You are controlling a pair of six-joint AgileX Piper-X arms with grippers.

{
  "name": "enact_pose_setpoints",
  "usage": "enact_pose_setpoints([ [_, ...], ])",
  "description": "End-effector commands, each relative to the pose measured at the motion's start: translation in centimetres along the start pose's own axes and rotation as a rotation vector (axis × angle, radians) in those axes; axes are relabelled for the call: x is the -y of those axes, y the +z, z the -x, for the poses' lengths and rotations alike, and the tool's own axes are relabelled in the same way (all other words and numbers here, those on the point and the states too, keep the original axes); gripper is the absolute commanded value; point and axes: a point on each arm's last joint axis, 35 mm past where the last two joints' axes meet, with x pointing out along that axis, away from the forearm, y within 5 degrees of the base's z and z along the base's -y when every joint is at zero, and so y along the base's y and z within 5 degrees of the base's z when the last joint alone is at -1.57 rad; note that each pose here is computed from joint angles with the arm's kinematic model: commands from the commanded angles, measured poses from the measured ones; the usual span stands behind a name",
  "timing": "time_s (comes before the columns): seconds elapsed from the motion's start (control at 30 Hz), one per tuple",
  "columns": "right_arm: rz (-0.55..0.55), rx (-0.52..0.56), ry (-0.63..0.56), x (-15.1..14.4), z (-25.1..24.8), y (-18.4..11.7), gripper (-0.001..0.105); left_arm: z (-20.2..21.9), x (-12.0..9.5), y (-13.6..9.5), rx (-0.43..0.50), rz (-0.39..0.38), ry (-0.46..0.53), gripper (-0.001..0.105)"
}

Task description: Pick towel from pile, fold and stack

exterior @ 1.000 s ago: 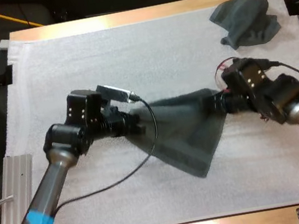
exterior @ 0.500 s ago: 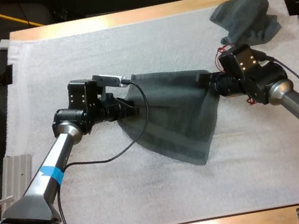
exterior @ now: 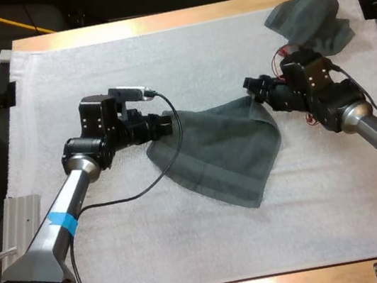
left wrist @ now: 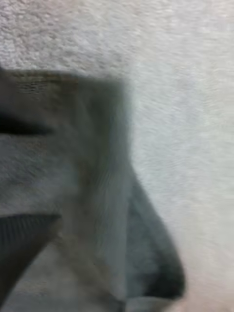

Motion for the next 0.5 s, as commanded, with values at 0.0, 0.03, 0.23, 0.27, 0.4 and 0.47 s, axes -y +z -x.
enact_pose_setpoints([
  [0.0,0.043,0.061,0.083,-0.7,0.6,0.9,0.061,1.1,0.6,1.3,0.055,0.011,-0.077,0.069],
  [0.03,0.063,0.067,0.090,-0.8,0.8,1.0,0.060,1.4,0.9,1.6,0.058,0.007,-0.097,0.067],
  [0.23,0.183,0.087,0.094,-1.5,3.1,1.3,0.058,4.4,2.1,2.2,0.073,-0.033,-0.138,0.061],
  [0.27,0.201,0.090,0.095,-1.6,3.7,1.3,0.058,5.1,2.4,2.2,0.075,-0.042,-0.136,0.060],
  [0.4,0.203,0.095,0.074,-1.4,4.3,1.3,0.058,4.9,2.3,1.8,0.056,-0.045,-0.111,0.060],
  [0.47,0.222,0.090,0.068,-1.5,5.5,1.2,0.058,6.0,2.8,1.5,0.047,-0.067,-0.089,0.060],
])
